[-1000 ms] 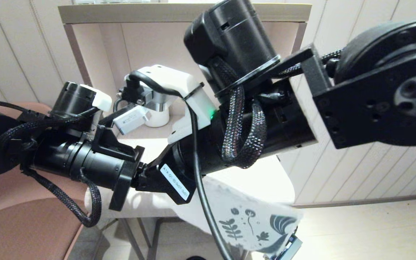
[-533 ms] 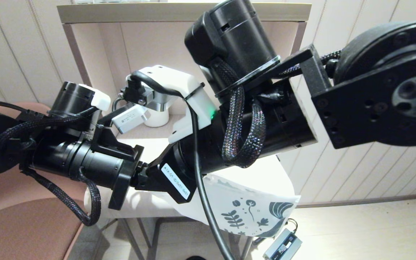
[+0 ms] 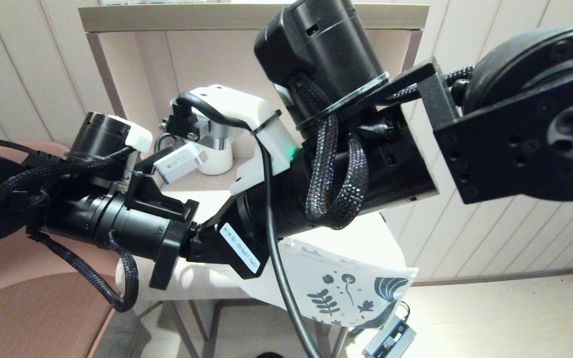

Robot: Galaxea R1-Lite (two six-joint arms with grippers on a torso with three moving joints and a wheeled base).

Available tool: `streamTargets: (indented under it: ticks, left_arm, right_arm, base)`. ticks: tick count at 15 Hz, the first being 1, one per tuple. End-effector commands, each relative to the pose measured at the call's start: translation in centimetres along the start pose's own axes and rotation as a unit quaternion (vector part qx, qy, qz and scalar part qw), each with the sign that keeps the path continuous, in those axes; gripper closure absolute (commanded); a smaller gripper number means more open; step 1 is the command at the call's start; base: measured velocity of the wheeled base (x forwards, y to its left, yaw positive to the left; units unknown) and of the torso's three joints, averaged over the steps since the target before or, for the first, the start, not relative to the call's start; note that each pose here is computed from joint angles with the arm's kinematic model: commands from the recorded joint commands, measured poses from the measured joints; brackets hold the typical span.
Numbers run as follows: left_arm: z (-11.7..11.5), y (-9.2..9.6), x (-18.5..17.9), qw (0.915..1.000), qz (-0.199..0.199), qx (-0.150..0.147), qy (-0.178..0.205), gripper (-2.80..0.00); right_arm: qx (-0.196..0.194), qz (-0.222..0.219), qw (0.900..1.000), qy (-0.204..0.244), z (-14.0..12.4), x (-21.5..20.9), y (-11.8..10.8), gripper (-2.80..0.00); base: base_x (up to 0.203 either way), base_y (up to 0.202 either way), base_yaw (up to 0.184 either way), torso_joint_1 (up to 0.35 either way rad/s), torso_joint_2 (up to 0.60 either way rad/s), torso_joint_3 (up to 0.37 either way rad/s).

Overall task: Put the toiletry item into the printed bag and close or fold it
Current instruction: Close the strorage bag and place it on the desk

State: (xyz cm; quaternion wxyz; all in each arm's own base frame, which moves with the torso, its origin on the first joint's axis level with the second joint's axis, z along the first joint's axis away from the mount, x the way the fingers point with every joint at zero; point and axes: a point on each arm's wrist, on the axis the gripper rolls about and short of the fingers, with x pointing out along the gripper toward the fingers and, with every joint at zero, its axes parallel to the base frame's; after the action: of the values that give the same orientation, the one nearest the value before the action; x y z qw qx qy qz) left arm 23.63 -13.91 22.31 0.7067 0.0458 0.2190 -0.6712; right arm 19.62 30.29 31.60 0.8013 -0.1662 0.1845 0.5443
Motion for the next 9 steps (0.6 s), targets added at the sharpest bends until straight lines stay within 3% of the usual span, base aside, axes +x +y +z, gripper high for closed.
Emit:
streamTargets:
  ticks: [1,9]
  left_arm:
    - [-0.02,-0.07,-0.06,1.0000,-0.002,0.000,0.000,0.00]
    - [-0.06,0.01,0.00,1.0000,-0.002,0.000,0.000,0.00]
  right_arm:
    - [0.000,0.001,1.000,0.002,-0.06,0.07,0.02,0.00]
    - [0.006,-0.009,1.000,0.009,-0.40,-0.34,-0.68,0.00]
  base:
    - [0.000,0.000,0.000,0.000,0.00,0.000]
    - [0.000,0.000,0.000,0.000,0.00,0.000]
